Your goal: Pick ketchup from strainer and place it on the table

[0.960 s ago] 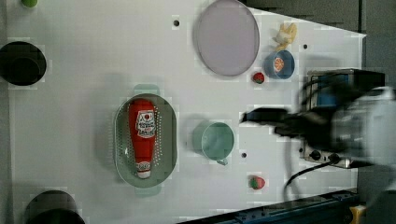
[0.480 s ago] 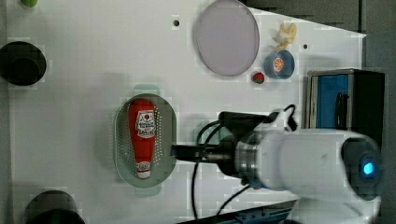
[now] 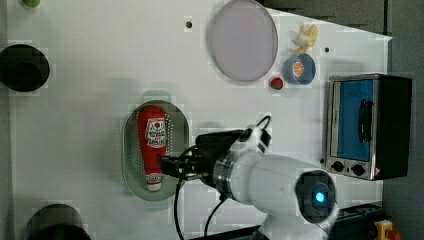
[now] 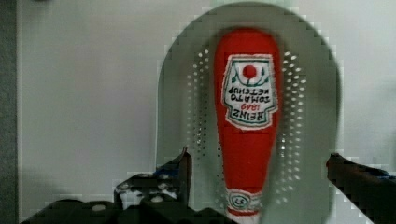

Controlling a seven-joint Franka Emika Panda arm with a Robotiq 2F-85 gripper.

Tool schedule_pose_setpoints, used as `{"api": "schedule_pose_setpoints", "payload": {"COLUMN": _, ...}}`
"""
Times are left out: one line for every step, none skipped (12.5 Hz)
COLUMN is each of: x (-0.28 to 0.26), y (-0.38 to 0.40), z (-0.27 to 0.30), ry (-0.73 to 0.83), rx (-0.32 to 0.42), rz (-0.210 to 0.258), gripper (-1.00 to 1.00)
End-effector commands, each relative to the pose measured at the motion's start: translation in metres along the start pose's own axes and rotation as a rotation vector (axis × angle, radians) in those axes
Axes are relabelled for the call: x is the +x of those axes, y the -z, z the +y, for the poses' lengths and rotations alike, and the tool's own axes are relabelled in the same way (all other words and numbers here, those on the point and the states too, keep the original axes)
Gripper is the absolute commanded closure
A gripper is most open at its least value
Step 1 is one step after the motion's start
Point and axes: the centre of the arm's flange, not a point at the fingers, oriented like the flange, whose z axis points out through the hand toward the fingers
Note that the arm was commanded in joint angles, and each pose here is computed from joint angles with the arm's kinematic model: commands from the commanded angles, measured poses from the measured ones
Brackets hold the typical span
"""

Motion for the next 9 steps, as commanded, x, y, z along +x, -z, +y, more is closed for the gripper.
{"api": "schedule_pose_setpoints", "payload": {"x": 0.005, "y": -0.041, "z": 0.016, "ry": -0.073, "rx": 0.046, "rz": -0.037, "gripper": -1.0}}
{"api": "schedule_pose_setpoints", "payload": {"x": 0.005, "y": -0.054, "z": 0.015, "ry": -0.083, "rx": 0.073, "rz": -0.043, "gripper": -1.0}}
{"api": "schedule_pose_setpoints", "payload": {"x": 0.004, "y": -0.066, "z": 0.014, "ry": -0.083, "rx": 0.099, "rz": -0.05, "gripper": -1.0}}
{"api": "schedule_pose_setpoints", "payload": {"x": 0.003, "y": -0.077, "z": 0.015, "ry": -0.084, "rx": 0.117, "rz": -0.059, "gripper": -1.0}}
{"api": "schedule_pose_setpoints", "payload": {"x": 0.003, "y": -0.089, "z": 0.017, "ry": -0.088, "rx": 0.128, "rz": -0.069, "gripper": -1.0}}
{"api": "schedule_pose_setpoints", "payload": {"x": 0.003, "y": -0.099, "z": 0.02, "ry": -0.097, "rx": 0.131, "rz": -0.083, "gripper": -1.0}}
{"api": "schedule_pose_setpoints", "payload": {"x": 0.003, "y": -0.109, "z": 0.023, "ry": -0.106, "rx": 0.13, "rz": -0.097, "gripper": -1.0}}
{"api": "schedule_pose_setpoints", "payload": {"x": 0.004, "y": -0.119, "z": 0.025, "ry": -0.113, "rx": 0.129, "rz": -0.109, "gripper": -1.0}}
{"api": "schedule_pose_setpoints", "payload": {"x": 0.004, "y": -0.126, "z": 0.024, "ry": -0.116, "rx": 0.13, "rz": -0.115, "gripper": -1.0}}
